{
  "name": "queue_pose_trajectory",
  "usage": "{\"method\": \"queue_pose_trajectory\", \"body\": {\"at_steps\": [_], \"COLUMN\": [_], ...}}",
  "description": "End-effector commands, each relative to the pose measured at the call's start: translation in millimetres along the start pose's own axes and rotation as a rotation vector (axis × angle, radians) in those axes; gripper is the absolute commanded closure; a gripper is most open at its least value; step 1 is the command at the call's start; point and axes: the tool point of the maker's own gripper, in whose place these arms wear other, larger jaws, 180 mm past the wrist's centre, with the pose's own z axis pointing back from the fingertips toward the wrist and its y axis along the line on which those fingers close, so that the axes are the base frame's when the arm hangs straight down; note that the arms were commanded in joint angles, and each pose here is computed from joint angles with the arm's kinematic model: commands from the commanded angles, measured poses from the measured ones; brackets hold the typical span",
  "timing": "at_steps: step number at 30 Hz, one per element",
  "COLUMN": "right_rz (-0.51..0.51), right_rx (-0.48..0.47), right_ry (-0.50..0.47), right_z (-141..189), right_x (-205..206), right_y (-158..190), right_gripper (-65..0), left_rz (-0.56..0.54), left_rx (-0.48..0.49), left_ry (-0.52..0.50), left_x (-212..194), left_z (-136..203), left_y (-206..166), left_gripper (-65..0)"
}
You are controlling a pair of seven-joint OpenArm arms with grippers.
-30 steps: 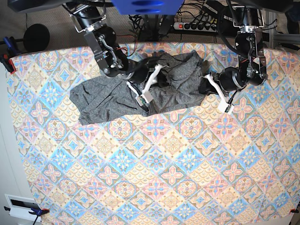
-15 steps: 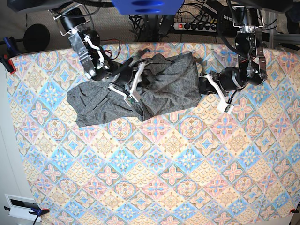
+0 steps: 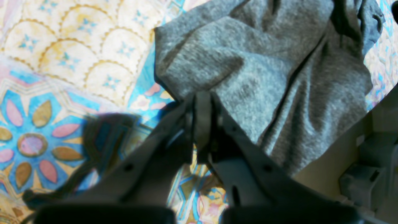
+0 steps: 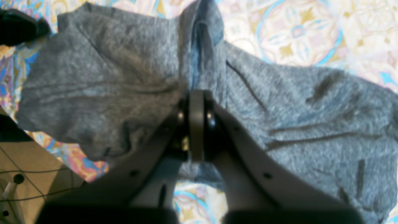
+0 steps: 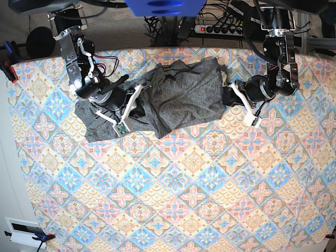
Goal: Layout the t-shirt on the table in an organized manner, then fold the t-shirt properly
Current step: 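Release the right gripper's end and move it over the folded bundle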
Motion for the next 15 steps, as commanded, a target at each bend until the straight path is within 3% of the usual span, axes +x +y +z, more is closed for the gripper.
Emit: {"method": "queue_pose_trajectory", "body": {"at_steps": [1,15], "right_rz": [0.009,0.044], "right_rx": [0.018,0.283], "right_ry": [-0.049,-0.017], "right_z": [2.3,-21.8], "right_x": [14.1,7.6], "right_y": [5.5,116.0], "right_gripper": [0.0,0.0], "left_rz": [-0.018,-0.016], "left_rx": [-0.007,-0.005], "left_ry": [-0.042,-0.042], "left_x": [13.1,12.7], "left_z": [4.7,4.6], "left_y": [-2.4,-1.3], "left_gripper": [0.0,0.0]}}
